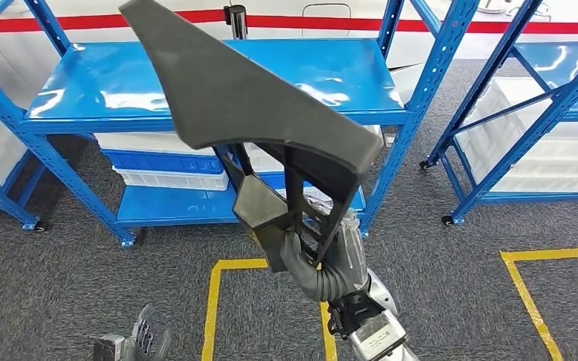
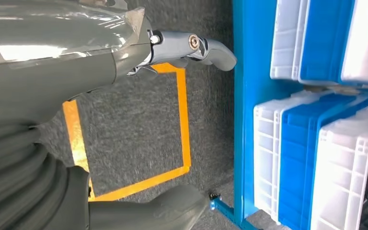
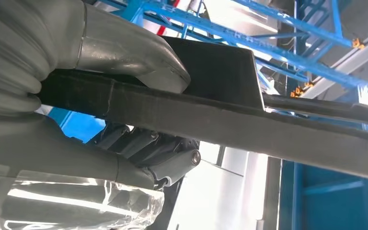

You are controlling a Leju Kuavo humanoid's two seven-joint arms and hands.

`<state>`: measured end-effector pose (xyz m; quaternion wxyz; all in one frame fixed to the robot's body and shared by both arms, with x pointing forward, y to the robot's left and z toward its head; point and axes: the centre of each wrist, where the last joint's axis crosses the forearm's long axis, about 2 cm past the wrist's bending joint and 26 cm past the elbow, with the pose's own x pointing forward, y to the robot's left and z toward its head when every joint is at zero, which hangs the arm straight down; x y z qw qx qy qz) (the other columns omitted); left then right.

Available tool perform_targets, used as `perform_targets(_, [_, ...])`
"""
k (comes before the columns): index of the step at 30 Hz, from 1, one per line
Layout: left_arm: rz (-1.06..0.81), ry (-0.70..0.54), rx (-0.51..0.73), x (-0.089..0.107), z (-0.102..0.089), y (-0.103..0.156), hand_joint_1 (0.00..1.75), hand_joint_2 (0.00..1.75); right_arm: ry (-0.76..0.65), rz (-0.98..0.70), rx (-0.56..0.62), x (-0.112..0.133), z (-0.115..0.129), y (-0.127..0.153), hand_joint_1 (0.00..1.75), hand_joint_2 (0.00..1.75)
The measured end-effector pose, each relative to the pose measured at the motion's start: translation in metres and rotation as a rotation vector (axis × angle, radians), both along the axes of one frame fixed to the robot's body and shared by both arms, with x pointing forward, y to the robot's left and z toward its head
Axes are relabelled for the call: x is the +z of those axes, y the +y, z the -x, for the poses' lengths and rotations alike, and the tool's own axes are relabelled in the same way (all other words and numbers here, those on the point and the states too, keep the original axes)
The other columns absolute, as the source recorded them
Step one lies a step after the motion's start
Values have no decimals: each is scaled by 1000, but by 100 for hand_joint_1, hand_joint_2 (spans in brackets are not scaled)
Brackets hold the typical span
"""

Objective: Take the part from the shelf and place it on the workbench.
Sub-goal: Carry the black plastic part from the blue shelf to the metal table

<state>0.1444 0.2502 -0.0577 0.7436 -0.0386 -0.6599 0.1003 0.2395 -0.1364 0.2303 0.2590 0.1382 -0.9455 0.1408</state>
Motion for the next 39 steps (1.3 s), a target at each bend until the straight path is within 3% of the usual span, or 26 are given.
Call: perform_targets(39, [-128,29,64,-1,6,0,0,175,58,16,42,-32,-3,6,175,175])
